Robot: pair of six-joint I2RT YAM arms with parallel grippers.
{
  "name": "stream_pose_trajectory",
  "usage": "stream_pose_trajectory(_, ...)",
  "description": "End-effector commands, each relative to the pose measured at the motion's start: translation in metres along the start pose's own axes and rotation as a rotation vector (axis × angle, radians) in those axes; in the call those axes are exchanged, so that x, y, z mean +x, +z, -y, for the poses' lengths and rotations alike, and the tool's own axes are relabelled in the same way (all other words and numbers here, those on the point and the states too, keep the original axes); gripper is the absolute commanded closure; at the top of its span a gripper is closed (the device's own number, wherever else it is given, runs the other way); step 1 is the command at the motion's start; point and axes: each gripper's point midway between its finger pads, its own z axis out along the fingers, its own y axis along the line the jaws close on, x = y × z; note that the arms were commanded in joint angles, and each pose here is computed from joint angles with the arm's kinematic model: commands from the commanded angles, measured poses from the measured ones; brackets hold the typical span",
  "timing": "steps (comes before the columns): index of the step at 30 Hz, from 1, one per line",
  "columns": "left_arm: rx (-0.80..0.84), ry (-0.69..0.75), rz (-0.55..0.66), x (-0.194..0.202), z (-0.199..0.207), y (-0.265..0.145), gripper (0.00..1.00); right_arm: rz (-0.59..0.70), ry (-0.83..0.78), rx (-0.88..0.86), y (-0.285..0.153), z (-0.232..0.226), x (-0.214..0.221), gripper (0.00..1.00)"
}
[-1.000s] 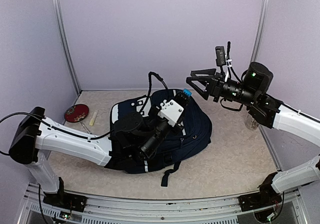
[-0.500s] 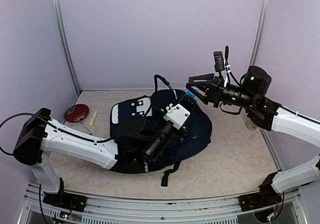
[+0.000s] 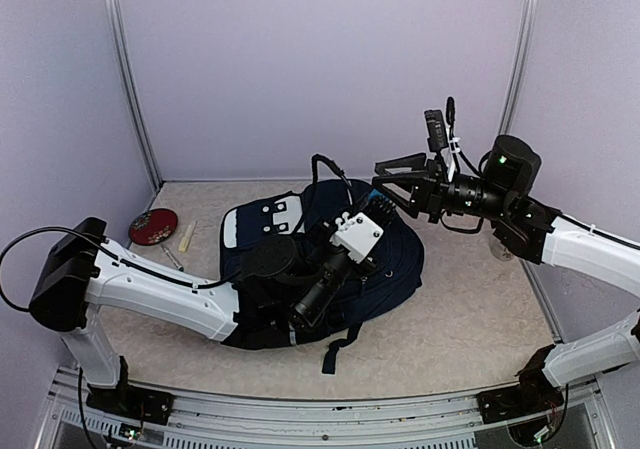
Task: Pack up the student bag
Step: Pass from the left arm to the right
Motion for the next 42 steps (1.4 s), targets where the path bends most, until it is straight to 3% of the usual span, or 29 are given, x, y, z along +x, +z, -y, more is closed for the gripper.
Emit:
stream_pose_trajectory(1, -0.089, -0.068, 0.042, -0.018, -0.027, 0.007, 1.0, -0.081, 0.039, -0.049, 0.0, -0.009, 0.025, 0.44)
stream_pose_trajectory(7, -0.096, -0.073, 0.028, -0.011, -0.03, 0.007, 1.0, -0.068, 0.009, -0.128, -0.008, -0.029, 0.015, 0.34)
stream_pose_trajectory(12, -0.1, -0.074, 0.024, -0.009, -0.031, 0.008, 1.0, -0.077, 0.001, -0.13, -0.011, -0.031, 0.014, 0.33)
stream_pose_trajectory(21, -0.098, -0.078, 0.024, -0.009, -0.032, 0.007, 1.0, -0.089, 0.026, -0.04, -0.005, -0.011, 0.017, 0.44)
stream_pose_trajectory(31, -0.089, -0.072, 0.025, -0.008, -0.03, 0.004, 1.0, -0.097, 0.039, -0.042, 0.014, 0.003, 0.009, 0.67)
stream_pose_trajectory(37, -0.084, -0.067, 0.025, -0.007, -0.028, 0.005, 1.0, -0.106, 0.049, -0.046, 0.012, 0.002, 0.015, 1.0)
stream_pose_trajectory(42, -0.065, -0.068, 0.026, -0.008, -0.024, 0.005, 1.0, -0.092, 0.044, -0.021, 0.007, 0.001, 0.01, 1.0)
